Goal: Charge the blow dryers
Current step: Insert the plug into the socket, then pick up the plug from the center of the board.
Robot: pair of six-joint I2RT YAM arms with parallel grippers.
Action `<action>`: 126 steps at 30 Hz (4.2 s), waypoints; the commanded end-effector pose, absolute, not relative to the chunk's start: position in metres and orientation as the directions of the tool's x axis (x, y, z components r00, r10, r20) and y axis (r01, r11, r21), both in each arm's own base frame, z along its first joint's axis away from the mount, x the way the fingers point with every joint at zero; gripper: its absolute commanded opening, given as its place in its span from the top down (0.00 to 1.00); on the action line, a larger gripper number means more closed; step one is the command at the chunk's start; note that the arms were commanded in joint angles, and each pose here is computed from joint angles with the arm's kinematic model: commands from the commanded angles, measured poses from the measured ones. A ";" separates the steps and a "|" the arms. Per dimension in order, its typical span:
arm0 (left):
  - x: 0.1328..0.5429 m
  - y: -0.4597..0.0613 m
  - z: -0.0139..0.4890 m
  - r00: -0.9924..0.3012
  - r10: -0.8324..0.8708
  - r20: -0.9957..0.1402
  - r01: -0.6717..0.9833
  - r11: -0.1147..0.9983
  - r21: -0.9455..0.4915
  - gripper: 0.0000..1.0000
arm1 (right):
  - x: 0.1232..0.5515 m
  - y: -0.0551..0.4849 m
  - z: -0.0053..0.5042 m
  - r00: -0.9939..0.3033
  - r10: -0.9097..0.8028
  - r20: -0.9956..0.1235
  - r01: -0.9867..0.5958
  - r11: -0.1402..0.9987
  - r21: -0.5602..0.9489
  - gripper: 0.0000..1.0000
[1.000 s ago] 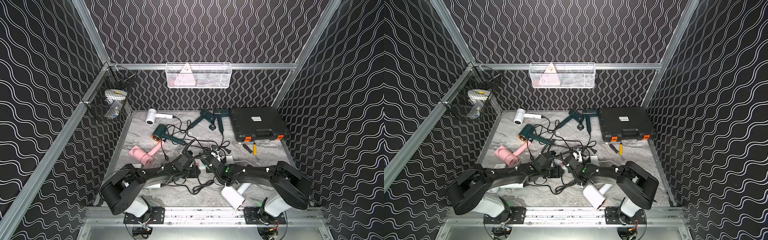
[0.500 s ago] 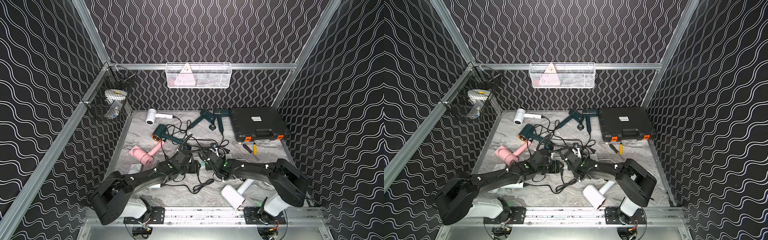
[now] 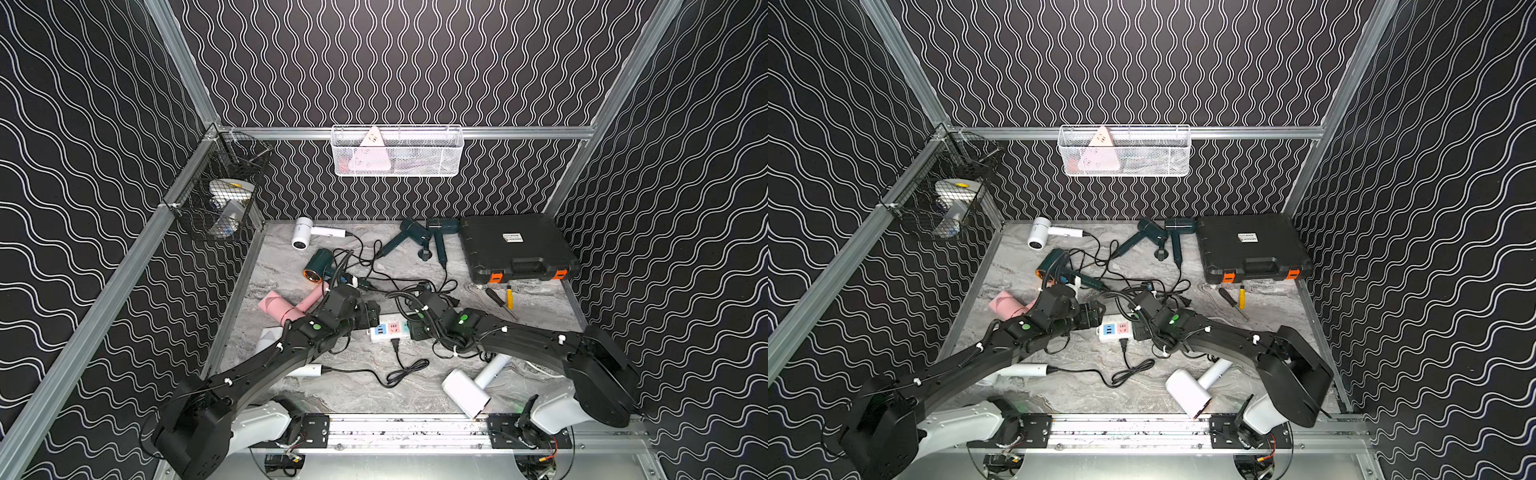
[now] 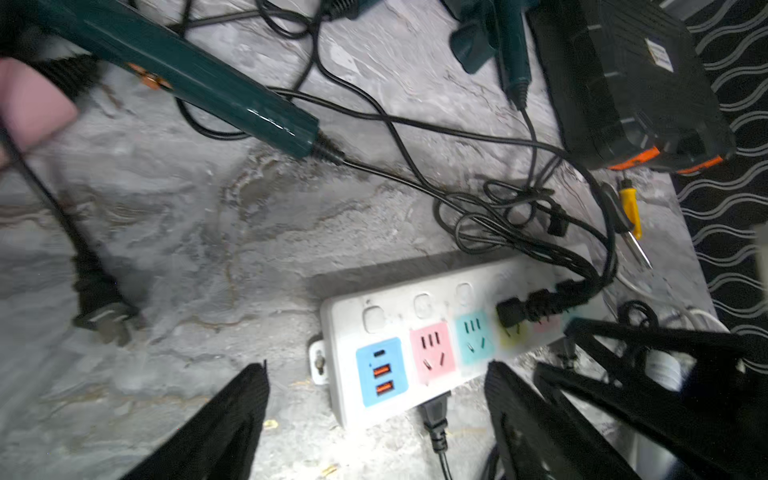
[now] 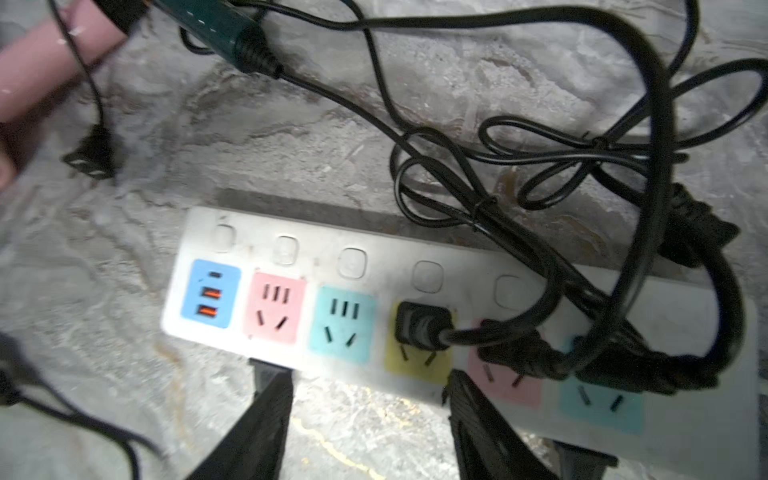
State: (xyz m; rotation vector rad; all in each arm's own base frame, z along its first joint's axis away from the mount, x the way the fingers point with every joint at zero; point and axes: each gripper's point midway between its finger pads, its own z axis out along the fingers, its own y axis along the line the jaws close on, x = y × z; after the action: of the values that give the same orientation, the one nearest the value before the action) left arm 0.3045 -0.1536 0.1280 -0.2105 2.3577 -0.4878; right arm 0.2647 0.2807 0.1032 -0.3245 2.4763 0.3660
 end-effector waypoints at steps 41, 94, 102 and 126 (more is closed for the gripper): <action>0.404 -0.016 0.031 -0.769 -0.418 -0.484 -0.446 0.893 -0.063 0.30 | 0.272 0.148 0.184 -0.808 0.361 -0.466 0.045 0.826 0.562 0.01; 0.371 -0.254 0.217 -0.639 -0.208 -0.740 0.548 0.552 -0.628 1.00 | 0.279 0.277 0.181 -0.957 0.014 -0.290 -0.231 0.569 0.789 0.48; 0.366 -0.246 0.222 -0.586 -0.291 -0.756 0.517 0.584 -0.626 1.00 | 0.285 0.317 0.160 -0.958 0.017 -0.288 -0.209 0.647 0.733 0.57; 0.358 -0.236 0.211 -0.485 -0.291 -0.825 0.428 0.743 -0.514 1.00 | 0.292 0.354 0.161 -0.953 0.087 -0.290 -0.161 0.666 0.728 0.54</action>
State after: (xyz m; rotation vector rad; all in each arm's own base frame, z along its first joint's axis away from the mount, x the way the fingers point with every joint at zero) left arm 0.3544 -0.2368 0.2021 0.0966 1.9405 -0.8721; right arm 0.2847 0.3484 0.1561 -0.0969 2.6149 1.1461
